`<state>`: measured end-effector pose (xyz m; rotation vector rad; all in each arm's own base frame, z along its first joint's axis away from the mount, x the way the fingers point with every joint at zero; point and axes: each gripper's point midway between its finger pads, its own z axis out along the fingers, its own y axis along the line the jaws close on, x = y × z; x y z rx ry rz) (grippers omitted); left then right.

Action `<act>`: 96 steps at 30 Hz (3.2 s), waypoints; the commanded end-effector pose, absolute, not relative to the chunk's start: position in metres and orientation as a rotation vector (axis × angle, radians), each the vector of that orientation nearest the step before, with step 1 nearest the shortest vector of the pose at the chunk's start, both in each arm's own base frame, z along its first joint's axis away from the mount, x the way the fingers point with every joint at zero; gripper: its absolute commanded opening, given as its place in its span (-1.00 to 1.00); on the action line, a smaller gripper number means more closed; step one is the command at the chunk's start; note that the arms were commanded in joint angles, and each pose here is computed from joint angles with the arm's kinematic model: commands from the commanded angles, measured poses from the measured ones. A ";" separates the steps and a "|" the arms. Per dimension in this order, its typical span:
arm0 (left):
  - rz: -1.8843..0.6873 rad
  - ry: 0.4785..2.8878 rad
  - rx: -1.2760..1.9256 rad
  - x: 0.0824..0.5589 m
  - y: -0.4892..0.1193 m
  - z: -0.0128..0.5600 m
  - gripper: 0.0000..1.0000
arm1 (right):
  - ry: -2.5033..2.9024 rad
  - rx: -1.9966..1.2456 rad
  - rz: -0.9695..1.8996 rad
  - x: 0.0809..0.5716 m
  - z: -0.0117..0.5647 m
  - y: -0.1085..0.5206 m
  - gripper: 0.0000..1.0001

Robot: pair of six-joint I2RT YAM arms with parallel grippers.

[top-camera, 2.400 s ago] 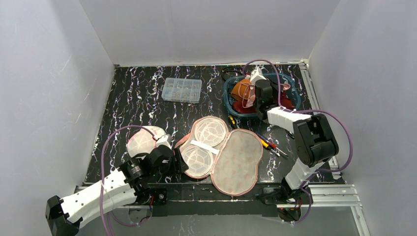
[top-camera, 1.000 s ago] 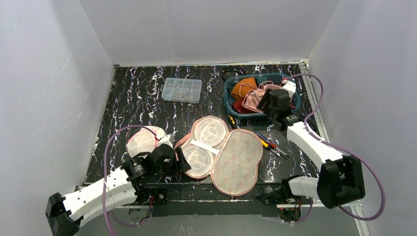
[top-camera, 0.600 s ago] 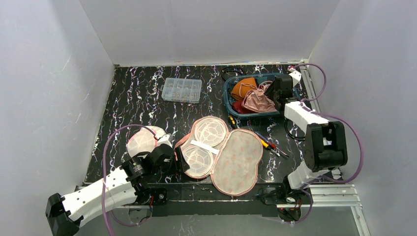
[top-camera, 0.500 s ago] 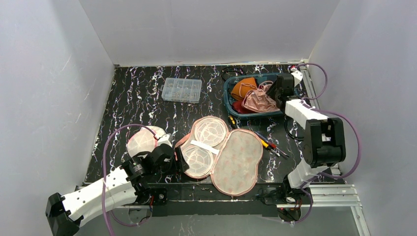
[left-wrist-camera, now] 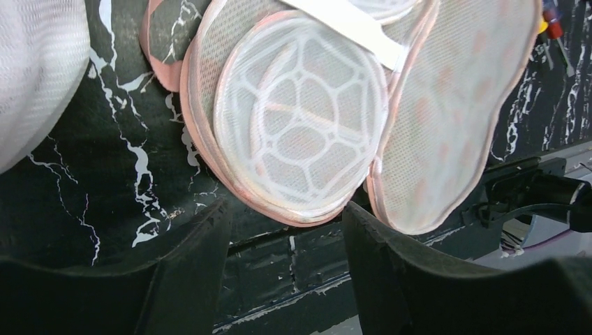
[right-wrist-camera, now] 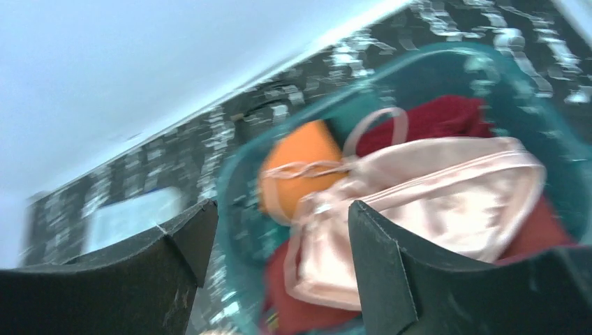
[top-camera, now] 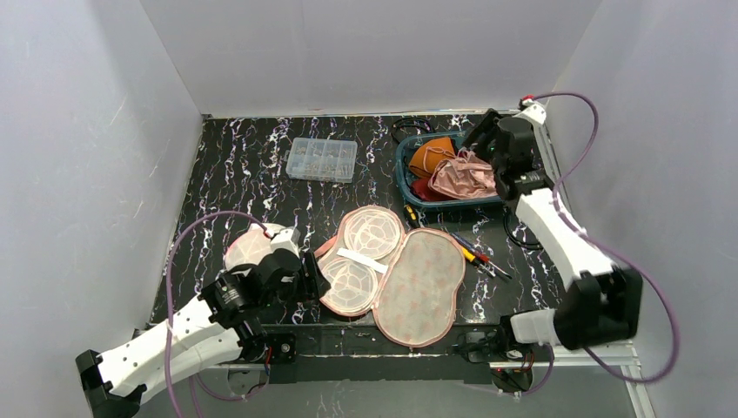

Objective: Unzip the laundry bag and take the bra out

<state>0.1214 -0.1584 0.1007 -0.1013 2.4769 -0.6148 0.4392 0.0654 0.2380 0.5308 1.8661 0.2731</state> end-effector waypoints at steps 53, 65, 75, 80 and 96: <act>-0.587 2.406 0.109 0.134 -0.168 0.136 0.15 | 2.400 0.289 0.411 0.190 0.118 0.126 -0.97; -0.754 2.298 0.347 0.140 -0.215 0.180 0.26 | 2.389 0.165 0.825 0.200 0.189 0.199 -0.97; -0.834 2.261 0.376 0.141 -0.245 0.188 0.29 | 2.357 0.141 1.091 0.220 0.213 0.265 -0.97; -0.878 2.242 0.341 0.143 -0.252 0.191 0.33 | 2.334 0.176 1.159 0.226 0.216 0.295 -0.97; -0.886 2.211 0.256 0.152 -0.254 0.201 0.43 | 2.246 0.427 1.123 0.251 0.195 0.348 -0.97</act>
